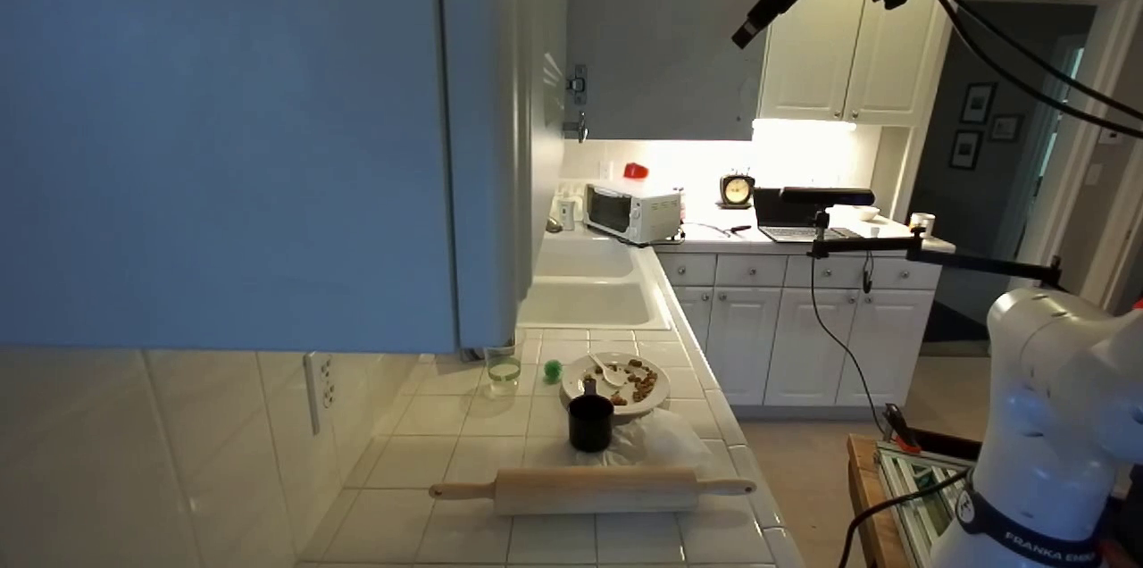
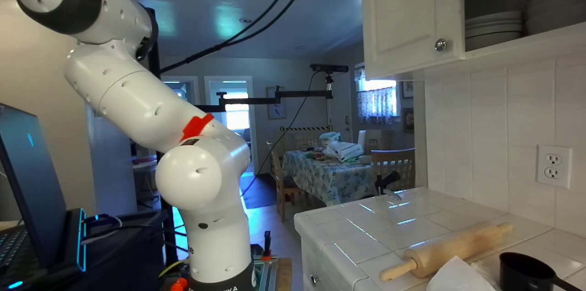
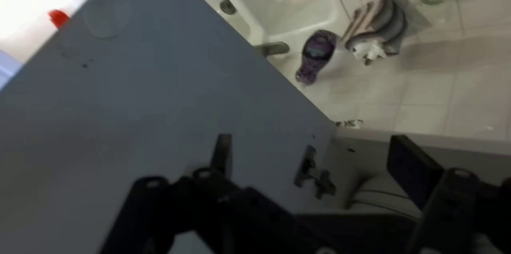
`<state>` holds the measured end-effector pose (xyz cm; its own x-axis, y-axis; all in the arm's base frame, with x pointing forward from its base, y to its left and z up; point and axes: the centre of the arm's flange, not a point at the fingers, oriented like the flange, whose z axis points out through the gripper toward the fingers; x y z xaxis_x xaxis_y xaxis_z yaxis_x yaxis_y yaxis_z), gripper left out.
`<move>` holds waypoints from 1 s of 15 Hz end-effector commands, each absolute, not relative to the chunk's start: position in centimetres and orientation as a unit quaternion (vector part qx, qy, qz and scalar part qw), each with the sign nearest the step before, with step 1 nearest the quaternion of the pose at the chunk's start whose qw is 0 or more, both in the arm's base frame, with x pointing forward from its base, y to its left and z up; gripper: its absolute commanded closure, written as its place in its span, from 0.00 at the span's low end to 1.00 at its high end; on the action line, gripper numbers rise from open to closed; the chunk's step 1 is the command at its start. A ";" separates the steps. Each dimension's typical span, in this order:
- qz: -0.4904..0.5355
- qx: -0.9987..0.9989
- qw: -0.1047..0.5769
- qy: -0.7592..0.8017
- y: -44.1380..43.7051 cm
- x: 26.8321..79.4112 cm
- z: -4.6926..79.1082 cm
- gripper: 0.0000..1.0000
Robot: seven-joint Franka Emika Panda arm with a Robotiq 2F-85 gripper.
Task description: Open the right cabinet door.
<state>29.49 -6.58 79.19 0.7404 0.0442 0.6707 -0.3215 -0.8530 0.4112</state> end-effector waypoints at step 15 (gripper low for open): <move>0.443 0.895 0.045 -0.007 -1.3 28.5 82.0 0.00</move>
<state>28.51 -1.28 82.00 0.6069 0.0285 0.7943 -0.0519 -0.9958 0.0753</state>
